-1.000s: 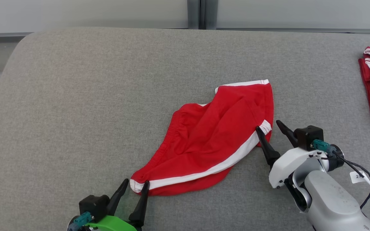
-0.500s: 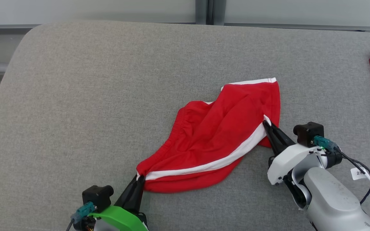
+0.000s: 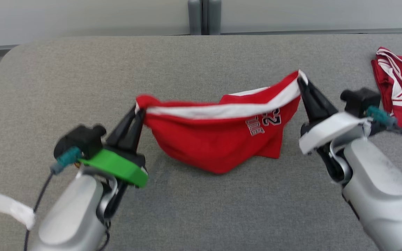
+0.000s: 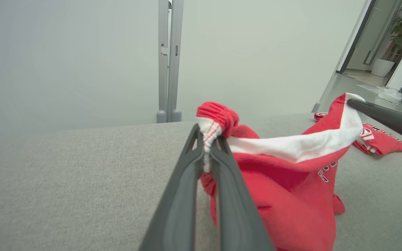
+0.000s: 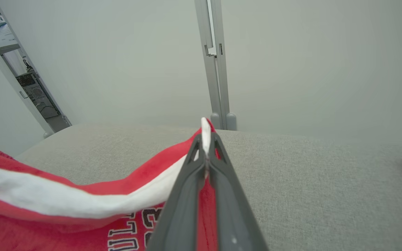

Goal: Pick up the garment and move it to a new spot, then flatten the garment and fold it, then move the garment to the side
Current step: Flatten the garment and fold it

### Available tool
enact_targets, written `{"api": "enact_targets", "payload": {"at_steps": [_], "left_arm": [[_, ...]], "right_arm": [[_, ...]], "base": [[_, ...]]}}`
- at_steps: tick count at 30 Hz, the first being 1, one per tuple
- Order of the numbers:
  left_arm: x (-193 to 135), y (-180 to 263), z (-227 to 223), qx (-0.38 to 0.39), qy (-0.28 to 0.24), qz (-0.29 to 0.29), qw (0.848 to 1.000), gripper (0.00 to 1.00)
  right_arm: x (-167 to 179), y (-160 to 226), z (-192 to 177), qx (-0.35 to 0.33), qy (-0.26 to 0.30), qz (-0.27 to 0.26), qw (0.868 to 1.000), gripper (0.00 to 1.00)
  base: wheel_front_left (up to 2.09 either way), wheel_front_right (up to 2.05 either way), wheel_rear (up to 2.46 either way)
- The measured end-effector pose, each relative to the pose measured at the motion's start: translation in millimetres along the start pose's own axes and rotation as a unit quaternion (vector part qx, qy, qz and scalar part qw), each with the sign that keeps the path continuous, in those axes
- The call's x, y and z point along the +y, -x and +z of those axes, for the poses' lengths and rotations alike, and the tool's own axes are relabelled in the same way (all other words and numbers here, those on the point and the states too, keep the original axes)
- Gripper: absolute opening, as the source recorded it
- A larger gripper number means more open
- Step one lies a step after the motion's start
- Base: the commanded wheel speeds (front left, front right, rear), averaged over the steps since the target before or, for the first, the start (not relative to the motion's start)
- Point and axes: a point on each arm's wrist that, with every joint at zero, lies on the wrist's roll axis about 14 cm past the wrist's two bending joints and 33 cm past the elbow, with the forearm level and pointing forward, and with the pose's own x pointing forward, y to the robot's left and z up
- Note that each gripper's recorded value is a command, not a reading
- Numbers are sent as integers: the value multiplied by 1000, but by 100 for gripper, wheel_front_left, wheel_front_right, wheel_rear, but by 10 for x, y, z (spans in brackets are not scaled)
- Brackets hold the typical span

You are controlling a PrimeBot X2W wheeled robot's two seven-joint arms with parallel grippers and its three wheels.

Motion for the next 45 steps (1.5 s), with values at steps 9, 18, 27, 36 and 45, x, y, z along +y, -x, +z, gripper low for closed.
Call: {"api": "enact_targets", "payload": {"at_steps": [9, 18, 27, 36, 45], "left_arm": [[77, -1237, 1275, -89, -79, -62, 991, 0], [165, -2122, 2079, -150, -67, -57, 985, 0], [156, -2529, 1691, -132, -27, -60, 989, 0], [148, -2325, 728, -55, 10, -63, 996, 0], [162, -1385, -103, -8, 105, -1, 994, 0]], "right_arm": [[-289, -860, 1270, -115, 11, 1, 993, 0], [-692, -1366, 2205, -172, 5, -38, 984, 0], [-932, -1492, 2039, -155, 12, -67, 986, 0], [-1120, -1188, 1156, -88, -30, -87, 992, 0], [-1033, -312, 101, -1, -100, -101, 990, 0]], "base": [[0, 0, 0], [0, 0, 0], [0, 0, 0], [0, 0, 0], [0, 0, 0]]}}
